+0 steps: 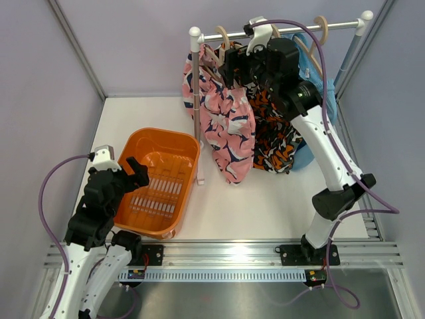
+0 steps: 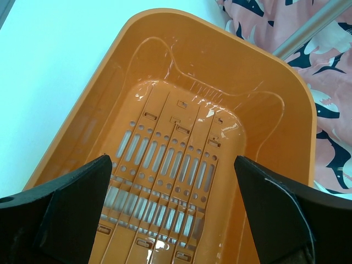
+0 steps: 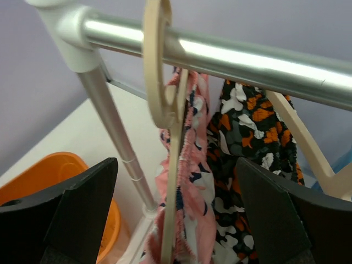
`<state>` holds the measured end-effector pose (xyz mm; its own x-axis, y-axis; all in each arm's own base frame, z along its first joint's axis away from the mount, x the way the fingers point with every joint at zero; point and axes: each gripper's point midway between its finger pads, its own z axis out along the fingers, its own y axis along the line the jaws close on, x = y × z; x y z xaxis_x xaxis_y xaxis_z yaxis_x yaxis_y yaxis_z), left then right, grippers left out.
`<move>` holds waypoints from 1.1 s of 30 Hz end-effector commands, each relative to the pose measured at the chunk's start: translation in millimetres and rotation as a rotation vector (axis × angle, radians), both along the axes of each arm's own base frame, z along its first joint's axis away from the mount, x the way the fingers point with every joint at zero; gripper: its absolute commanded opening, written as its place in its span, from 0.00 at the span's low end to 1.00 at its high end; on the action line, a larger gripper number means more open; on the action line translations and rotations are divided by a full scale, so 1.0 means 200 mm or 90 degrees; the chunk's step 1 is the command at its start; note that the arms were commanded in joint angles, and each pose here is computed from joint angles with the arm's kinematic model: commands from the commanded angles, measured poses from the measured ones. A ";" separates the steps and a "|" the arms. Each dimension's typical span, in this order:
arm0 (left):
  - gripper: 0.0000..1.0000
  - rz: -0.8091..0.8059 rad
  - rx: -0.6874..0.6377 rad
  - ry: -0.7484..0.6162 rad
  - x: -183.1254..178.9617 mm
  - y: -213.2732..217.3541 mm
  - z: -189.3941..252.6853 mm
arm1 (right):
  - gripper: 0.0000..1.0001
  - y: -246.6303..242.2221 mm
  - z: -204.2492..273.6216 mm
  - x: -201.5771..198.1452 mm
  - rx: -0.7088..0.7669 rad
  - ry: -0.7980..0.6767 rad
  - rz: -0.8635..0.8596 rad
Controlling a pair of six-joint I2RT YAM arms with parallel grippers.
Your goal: Remove the shorts from the hanger
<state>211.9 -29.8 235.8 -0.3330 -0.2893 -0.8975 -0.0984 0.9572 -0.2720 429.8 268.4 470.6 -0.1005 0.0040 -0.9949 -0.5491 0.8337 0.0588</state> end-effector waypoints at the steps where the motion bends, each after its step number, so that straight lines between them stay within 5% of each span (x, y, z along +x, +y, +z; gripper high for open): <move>1: 0.99 -0.021 -0.006 -0.019 0.02 -0.03 0.04 | 0.97 -0.09 0.07 0.07 -0.040 -0.052 -0.070; 20: 0.99 -0.025 -0.005 -0.015 0.02 -0.04 0.03 | 0.96 0.06 -0.03 0.30 -0.061 -0.080 -0.080; 33: 0.99 -0.033 -0.005 -0.015 0.02 -0.05 0.03 | 0.55 0.15 -0.06 0.29 -0.042 -0.069 -0.049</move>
